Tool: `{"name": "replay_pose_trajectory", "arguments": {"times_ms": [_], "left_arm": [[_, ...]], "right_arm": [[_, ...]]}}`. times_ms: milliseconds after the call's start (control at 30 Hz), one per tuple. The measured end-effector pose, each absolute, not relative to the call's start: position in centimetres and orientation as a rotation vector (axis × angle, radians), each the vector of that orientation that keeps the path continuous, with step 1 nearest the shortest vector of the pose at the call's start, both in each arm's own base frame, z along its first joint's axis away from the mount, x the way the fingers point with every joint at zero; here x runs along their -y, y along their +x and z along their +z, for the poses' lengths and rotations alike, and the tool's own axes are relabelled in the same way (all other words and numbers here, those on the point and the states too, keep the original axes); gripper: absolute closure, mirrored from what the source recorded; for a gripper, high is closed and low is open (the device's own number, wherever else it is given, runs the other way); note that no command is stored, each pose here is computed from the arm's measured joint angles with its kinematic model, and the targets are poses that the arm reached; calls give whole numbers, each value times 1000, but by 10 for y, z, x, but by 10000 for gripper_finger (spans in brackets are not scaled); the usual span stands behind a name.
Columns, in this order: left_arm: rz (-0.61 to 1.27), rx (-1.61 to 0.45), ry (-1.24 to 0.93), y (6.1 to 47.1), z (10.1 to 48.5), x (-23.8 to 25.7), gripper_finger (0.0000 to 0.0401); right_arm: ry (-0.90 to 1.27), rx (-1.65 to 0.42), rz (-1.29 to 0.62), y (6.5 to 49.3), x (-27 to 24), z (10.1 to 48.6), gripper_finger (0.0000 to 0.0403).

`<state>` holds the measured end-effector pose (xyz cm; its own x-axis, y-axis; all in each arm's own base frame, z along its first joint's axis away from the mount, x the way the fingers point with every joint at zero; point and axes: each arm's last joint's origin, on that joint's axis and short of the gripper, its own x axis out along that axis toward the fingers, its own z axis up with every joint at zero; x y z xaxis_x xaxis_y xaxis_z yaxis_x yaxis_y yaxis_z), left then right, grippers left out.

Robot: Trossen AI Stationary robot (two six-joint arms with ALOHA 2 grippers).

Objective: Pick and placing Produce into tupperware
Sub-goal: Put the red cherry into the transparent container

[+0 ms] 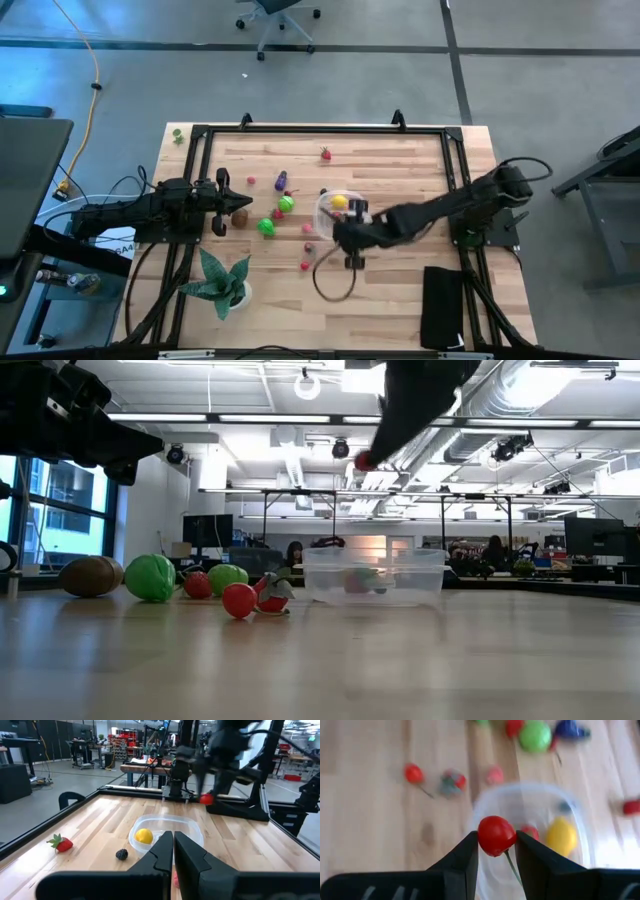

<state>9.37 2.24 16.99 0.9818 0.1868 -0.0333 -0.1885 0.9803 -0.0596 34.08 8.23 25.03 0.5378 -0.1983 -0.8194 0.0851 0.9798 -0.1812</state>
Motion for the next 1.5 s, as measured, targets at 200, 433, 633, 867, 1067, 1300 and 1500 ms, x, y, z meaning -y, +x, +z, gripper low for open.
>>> {"name": "replay_pose_trajectory", "arguments": {"times_ms": [200, 433, 633, 867, 1067, 1300, 1500], "left_arm": [[189, -27, -63, 94, 170, -22, 396], [189, -27, -63, 94, 170, -22, 396], [189, -27, -62, 94, 170, -22, 396], [189, -27, -63, 94, 170, -22, 396], [189, -28, -63, 94, 170, -22, 396], [189, -27, -63, 94, 170, -22, 396], [189, -27, -63, 94, 170, -22, 396]], "right_arm": [[21, -1163, -193, 344, -32, 236, 306], [100, -1315, -193, 345, 5, 215, 306], [110, -1379, -163, 352, 20, 193, 306], [114, -1422, -134, 356, 27, 176, 306], [106, -1424, -124, 358, 29, 171, 306], [96, -1415, -124, 359, 29, 171, 289], [88, -1405, -129, 360, 30, 172, 264]]}}
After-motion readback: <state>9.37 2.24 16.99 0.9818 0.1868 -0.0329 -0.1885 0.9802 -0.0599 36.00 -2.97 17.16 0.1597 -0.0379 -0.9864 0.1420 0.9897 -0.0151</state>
